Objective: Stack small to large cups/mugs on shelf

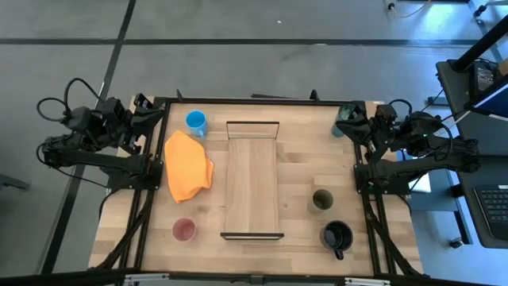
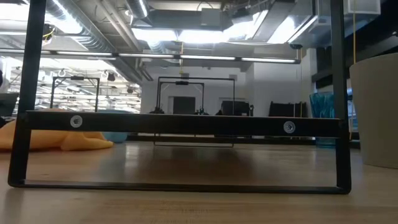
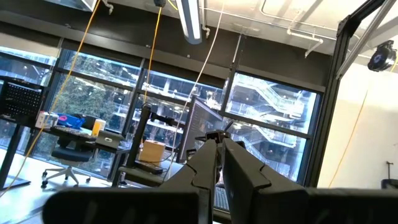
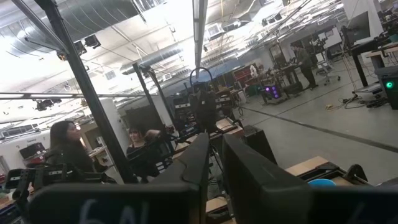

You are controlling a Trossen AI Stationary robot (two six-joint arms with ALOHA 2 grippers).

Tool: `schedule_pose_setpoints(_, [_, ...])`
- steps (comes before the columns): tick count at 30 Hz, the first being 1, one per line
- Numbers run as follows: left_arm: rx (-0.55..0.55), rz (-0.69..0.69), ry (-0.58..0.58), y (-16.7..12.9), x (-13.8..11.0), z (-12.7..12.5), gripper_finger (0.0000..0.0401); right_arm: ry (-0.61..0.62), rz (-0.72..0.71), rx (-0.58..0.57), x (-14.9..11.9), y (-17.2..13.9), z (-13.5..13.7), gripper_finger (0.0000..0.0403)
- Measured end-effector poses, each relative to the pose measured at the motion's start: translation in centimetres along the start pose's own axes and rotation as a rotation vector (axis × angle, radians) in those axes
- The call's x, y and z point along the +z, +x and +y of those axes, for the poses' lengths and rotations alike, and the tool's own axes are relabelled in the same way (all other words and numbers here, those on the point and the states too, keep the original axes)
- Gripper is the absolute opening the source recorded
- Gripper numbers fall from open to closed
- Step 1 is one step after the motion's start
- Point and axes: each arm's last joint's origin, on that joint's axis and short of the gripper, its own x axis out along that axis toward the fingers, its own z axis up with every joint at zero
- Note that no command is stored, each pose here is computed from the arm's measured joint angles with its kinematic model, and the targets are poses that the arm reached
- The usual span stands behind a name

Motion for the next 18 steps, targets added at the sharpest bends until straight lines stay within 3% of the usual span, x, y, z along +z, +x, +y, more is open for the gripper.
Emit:
schedule_pose_setpoints(8, [0.000, 0.001, 0.000, 0.0, 0.0, 0.0, 0.0022, 0.004, -0.009, 0.003, 0.1, 0.0, 0.0, 0.0050])
schedule_pose_setpoints(18, [0.000, 0.001, 0.000, 0.0, 0.0, 0.0, 0.0022, 0.084, -0.222, 0.040, 2.0, -0.3, 0.7, 0.0050])
